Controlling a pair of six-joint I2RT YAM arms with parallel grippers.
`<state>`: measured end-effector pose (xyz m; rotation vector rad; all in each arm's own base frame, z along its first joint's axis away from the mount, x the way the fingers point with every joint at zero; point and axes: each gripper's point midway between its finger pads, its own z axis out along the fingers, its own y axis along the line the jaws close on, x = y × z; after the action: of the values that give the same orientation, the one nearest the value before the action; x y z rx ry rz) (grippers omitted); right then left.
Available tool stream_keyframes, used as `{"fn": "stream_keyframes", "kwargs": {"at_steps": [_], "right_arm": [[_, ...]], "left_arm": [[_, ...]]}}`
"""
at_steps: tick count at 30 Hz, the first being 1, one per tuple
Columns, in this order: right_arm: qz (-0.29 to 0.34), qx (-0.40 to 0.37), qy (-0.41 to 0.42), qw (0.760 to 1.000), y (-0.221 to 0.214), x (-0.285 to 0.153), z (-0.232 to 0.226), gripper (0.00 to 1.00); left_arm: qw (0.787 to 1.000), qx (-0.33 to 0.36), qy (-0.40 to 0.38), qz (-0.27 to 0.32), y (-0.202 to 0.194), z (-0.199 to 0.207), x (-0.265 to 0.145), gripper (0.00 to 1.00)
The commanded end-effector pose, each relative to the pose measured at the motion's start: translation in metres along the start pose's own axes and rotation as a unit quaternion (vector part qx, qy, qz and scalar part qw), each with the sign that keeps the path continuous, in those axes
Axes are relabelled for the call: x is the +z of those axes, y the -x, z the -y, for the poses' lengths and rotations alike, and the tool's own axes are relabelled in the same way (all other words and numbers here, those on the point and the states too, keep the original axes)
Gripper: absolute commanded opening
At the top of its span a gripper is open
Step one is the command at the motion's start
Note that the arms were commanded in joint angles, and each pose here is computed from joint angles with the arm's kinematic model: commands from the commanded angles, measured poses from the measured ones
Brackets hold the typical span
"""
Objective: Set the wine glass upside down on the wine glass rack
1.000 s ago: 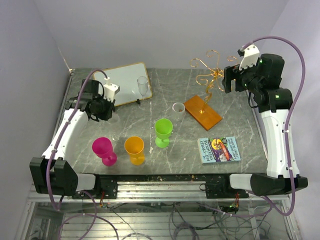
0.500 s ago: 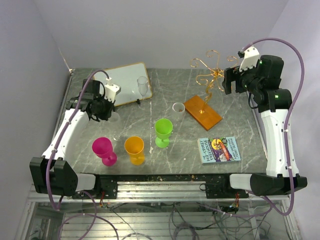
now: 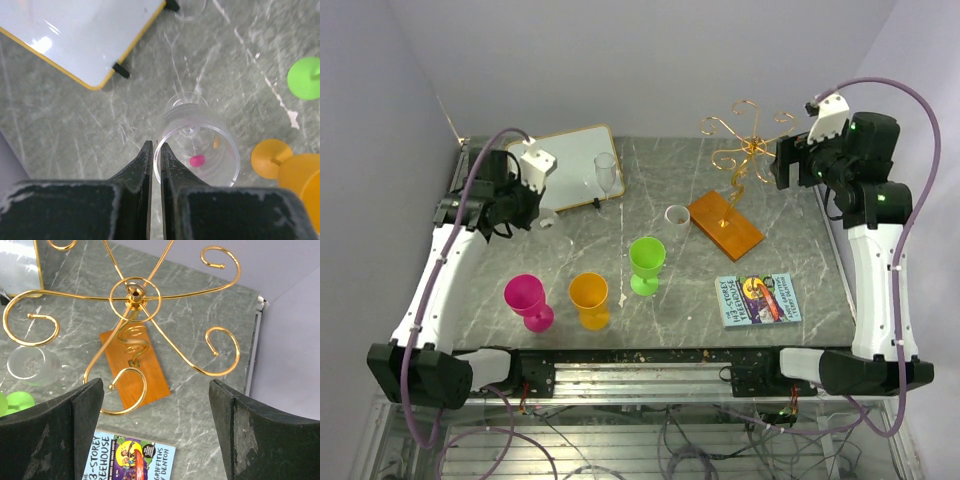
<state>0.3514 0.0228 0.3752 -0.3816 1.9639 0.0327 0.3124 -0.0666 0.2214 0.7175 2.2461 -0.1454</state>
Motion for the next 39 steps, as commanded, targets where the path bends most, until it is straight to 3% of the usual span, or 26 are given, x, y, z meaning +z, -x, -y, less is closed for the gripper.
{"fn": "stream_keyframes", "kwargs": {"at_steps": [1,6,14,22,26,30,35,39], "right_arm": [[0.042,-0.005,0.018,0.999,0.017,-0.028,-0.001,0.86],[0.068,-0.008,0.065,0.995,0.031,-0.039,-0.013,0.83],[0.119,0.004,0.167,0.979,0.069,-0.039,-0.045,0.78],[0.165,0.01,0.242,0.956,0.108,-0.015,-0.105,0.76],[0.157,0.034,0.302,0.94,0.123,0.007,-0.144,0.69],[0.165,0.051,0.339,0.925,0.133,0.021,-0.183,0.57],[0.159,0.07,0.323,0.93,0.135,0.044,-0.212,0.57],[0.142,0.089,0.361,0.917,0.131,0.054,-0.237,0.57]], "left_arm": [[0.995,0.021,-0.006,0.094,0.056,0.006,-0.048,0.07],[0.983,0.015,-0.005,0.184,0.101,0.013,-0.097,0.07],[0.94,-0.021,-0.057,0.335,0.179,0.035,-0.167,0.07],[0.918,-0.059,-0.099,0.38,0.244,0.029,-0.175,0.07],[0.901,-0.074,-0.12,0.41,0.268,0.031,-0.179,0.07],[0.891,-0.078,-0.137,0.426,0.279,0.036,-0.181,0.07],[0.888,-0.062,-0.13,0.437,0.283,0.035,-0.183,0.07],[0.885,-0.056,-0.135,0.441,0.283,0.039,-0.184,0.07]]}}
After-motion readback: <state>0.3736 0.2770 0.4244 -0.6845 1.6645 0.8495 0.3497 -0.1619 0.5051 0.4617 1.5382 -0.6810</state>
